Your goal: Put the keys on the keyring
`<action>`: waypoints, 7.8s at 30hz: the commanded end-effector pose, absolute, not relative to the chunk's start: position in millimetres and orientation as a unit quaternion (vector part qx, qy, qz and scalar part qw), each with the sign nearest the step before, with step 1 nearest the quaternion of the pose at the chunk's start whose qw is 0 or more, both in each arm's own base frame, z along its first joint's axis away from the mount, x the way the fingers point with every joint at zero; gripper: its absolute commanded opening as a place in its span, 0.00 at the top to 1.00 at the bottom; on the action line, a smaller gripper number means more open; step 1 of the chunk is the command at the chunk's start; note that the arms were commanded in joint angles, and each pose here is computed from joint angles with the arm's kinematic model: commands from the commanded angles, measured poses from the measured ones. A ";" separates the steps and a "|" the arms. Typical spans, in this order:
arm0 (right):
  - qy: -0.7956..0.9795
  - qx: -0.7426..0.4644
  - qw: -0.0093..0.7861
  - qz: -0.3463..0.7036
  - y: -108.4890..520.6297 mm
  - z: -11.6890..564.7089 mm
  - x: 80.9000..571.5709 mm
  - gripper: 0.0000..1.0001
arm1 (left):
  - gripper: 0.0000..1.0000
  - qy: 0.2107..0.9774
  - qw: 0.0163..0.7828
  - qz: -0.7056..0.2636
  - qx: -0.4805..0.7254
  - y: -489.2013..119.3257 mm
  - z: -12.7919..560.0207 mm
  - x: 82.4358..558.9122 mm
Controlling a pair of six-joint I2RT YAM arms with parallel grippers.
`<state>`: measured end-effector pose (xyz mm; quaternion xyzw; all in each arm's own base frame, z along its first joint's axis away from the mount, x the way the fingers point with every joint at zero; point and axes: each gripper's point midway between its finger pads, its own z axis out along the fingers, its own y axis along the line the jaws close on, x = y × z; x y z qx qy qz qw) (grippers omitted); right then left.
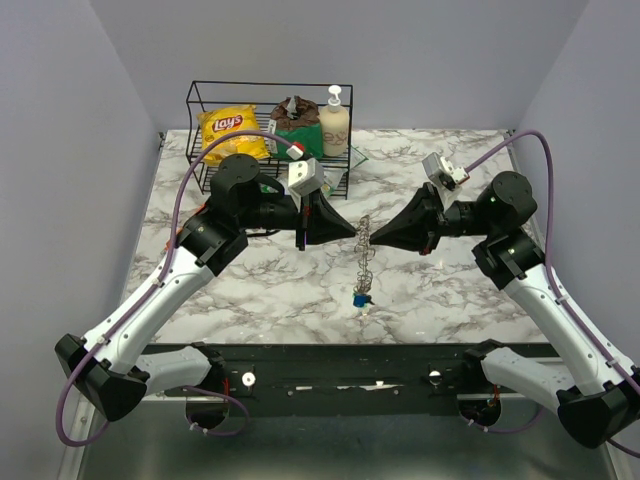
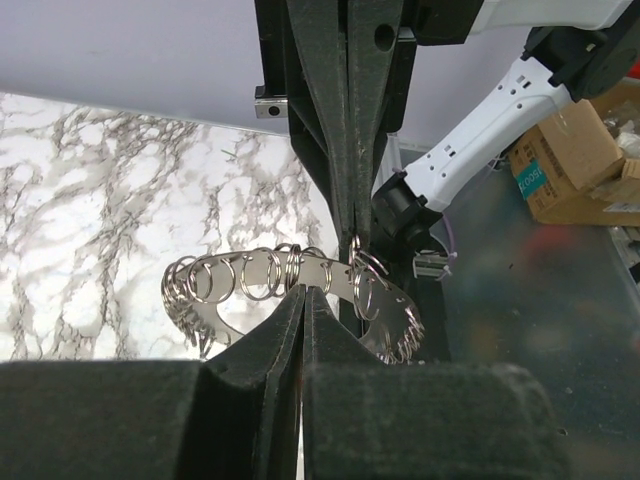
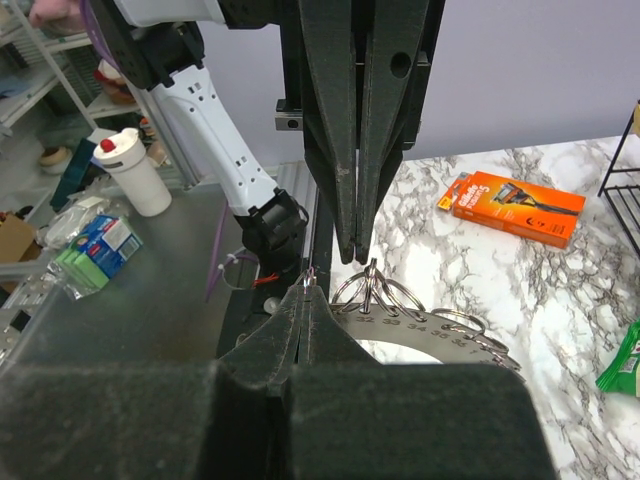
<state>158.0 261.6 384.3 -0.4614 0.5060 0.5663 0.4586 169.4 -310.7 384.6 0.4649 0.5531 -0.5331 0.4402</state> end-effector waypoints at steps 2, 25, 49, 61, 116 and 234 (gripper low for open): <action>0.494 -0.462 0.475 0.563 261.7 394.2 157.7 0.99 | 0.90 0.562 0.457 -0.515 0.458 -305.3 385.7 171.2; 0.502 -0.452 0.480 0.560 263.5 393.3 165.1 0.99 | 0.93 0.580 0.418 -0.527 0.459 -312.3 366.8 151.6; 0.505 -0.450 0.478 0.560 263.1 389.4 164.4 0.99 | 0.93 0.544 0.430 -0.557 0.457 -313.9 394.2 141.9; 0.505 -0.451 0.476 0.560 263.6 389.4 165.2 0.99 | 0.84 0.533 0.440 -0.556 0.463 -315.5 403.1 142.9; 0.510 -0.451 0.475 0.557 263.0 386.2 164.6 0.99 | 0.60 0.570 0.477 -0.502 0.443 -315.9 385.7 172.0; 0.582 -0.398 0.442 0.555 280.5 343.7 194.4 0.48 | 1.00 0.551 0.512 -0.510 0.418 -308.5 371.3 168.1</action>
